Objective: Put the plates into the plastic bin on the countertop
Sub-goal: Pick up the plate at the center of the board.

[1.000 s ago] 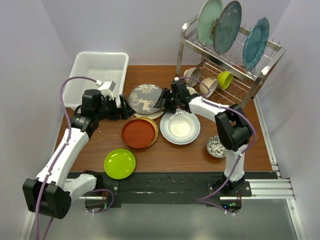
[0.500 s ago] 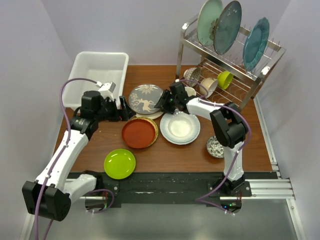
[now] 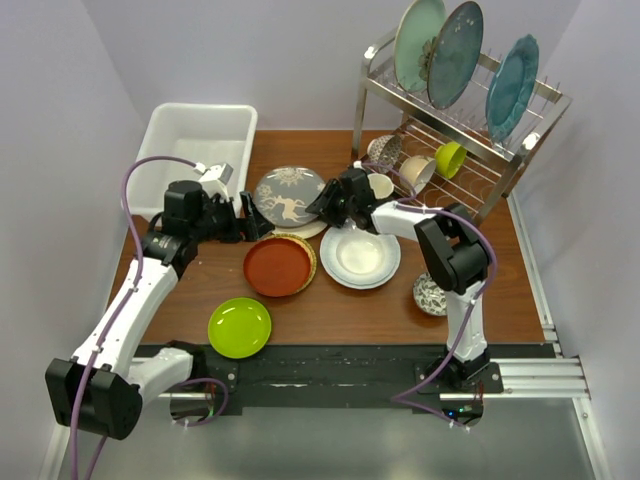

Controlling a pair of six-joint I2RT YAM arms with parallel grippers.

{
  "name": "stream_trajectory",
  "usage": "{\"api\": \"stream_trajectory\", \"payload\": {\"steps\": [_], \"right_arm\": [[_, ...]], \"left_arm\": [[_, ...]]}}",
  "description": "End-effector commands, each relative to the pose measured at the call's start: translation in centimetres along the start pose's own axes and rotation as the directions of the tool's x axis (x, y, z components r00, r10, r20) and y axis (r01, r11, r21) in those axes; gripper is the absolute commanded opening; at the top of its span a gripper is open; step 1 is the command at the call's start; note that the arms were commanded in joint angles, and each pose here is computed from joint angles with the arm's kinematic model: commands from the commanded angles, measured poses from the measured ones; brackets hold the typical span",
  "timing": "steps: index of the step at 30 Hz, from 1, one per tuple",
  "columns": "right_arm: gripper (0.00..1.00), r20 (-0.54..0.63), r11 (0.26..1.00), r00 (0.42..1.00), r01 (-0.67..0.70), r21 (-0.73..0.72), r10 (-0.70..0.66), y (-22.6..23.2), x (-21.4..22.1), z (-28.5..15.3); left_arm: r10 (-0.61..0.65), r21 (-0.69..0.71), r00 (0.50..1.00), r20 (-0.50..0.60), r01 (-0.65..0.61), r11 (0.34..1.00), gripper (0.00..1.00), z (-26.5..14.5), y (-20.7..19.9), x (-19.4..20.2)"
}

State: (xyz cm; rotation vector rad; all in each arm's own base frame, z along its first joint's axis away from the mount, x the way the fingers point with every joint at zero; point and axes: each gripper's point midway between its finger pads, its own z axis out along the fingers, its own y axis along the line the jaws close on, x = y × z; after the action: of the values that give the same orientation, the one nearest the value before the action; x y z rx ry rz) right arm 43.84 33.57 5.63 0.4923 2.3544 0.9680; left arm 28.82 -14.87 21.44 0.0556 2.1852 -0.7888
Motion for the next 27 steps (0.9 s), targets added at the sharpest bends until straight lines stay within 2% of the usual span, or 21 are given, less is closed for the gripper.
{"api": "stream_trajectory", "payload": {"steps": [1,3,6,9,10,15,27], "right_arm": [[0.48,0.028,0.994,0.996,-0.09,0.07,0.088,-3.2,0.8,2.1],[0.43,0.037,0.99,0.994,-0.108,0.092,0.105,-3.7,0.8,2.2],[0.29,0.051,0.986,0.991,-0.125,0.108,0.12,-4.2,0.7,2.3],[0.23,0.05,0.986,0.991,-0.125,0.108,0.12,-4.4,0.9,2.3],[0.17,0.049,0.987,0.991,-0.125,0.101,0.121,-4.3,1.0,2.3],[0.02,0.04,0.991,0.991,-0.13,0.041,0.129,-3.5,1.2,2.3],[0.0,0.104,0.995,0.99,-0.096,-0.006,0.096,-2.5,0.0,-1.5]], "left_arm": [[0.01,0.036,1.0,0.022,-0.01,0.999,0.93,-0.2,-1.1,-0.9],[0.012,0.036,1.0,0.017,-0.012,0.999,0.93,-0.2,-1.1,-0.9],[0.014,0.033,1.0,0.019,-0.014,0.999,0.93,-0.3,-1.1,-1.0],[0.014,0.032,1.0,0.017,-0.014,0.999,0.93,-0.3,-1.1,-0.9],[0.012,0.031,1.0,0.018,-0.012,0.999,0.93,-0.3,-1.1,-0.9],[0.012,0.031,1.0,0.018,-0.013,0.999,0.93,-0.3,-1.1,-0.9],[-0.005,0.043,1.0,0.025,0.004,0.999,0.93,-0.2,-1.2,-0.6]]}}
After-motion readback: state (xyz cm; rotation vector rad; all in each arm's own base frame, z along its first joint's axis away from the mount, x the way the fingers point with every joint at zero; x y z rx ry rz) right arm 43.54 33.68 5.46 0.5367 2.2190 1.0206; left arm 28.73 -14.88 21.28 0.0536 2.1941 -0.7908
